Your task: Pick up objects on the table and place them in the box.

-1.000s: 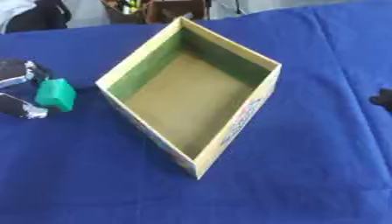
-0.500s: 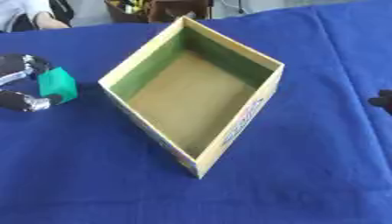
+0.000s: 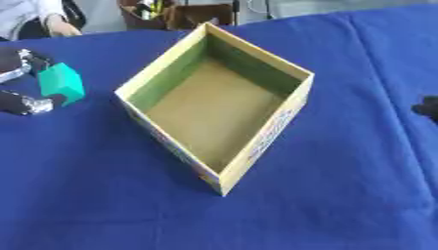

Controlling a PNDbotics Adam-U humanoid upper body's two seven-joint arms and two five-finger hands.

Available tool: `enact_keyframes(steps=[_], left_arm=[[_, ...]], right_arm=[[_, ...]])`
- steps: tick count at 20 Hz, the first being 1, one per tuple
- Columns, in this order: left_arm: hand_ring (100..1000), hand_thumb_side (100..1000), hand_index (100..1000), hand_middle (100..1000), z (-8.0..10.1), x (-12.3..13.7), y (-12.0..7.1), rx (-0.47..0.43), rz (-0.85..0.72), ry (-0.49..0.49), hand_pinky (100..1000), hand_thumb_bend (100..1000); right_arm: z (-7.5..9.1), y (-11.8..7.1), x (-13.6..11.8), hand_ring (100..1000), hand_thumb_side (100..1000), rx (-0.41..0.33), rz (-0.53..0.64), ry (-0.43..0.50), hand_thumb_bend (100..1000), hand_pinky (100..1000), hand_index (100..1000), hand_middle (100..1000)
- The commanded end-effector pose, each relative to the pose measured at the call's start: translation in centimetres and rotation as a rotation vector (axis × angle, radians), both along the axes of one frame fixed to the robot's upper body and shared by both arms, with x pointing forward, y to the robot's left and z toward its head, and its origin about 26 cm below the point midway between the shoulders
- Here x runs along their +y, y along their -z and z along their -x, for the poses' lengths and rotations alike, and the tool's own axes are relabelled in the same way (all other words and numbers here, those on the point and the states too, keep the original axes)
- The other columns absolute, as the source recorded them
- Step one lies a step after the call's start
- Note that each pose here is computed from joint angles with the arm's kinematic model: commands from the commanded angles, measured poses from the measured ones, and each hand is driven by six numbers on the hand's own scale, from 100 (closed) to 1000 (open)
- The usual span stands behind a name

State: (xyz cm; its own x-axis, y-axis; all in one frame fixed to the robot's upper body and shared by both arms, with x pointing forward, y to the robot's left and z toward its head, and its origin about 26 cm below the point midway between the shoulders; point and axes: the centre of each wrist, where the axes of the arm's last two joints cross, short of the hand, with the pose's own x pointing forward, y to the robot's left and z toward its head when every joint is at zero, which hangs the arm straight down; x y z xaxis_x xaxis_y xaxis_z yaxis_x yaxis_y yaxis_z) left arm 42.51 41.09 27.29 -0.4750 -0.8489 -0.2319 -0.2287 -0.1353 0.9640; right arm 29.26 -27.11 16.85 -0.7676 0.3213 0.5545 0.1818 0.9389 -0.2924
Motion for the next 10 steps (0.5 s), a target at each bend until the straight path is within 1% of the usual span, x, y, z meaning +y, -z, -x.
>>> enact_keyframes(steps=[1,4,10], left_arm=[[610,887,737,605,0.9,0.7,-2.5,-0.049,-0.023,-0.009,523,103],[599,883,723,592,0.8,0.1,-2.9,-0.054,-0.003,0.021,513,100],[582,880,700,568,0.2,-3.5,-4.9,-0.093,0.042,0.146,500,100]], right_arm=[[0.2,-0.7,-0.5,914,848,-0.021,0.007,-0.002,100,946,845,711],[0.2,-0.7,-0.6,913,856,-0.021,0.004,-0.005,100,945,845,712],[0.2,-0.7,-0.7,912,848,-0.023,0.0,-0.011,100,944,845,711]])
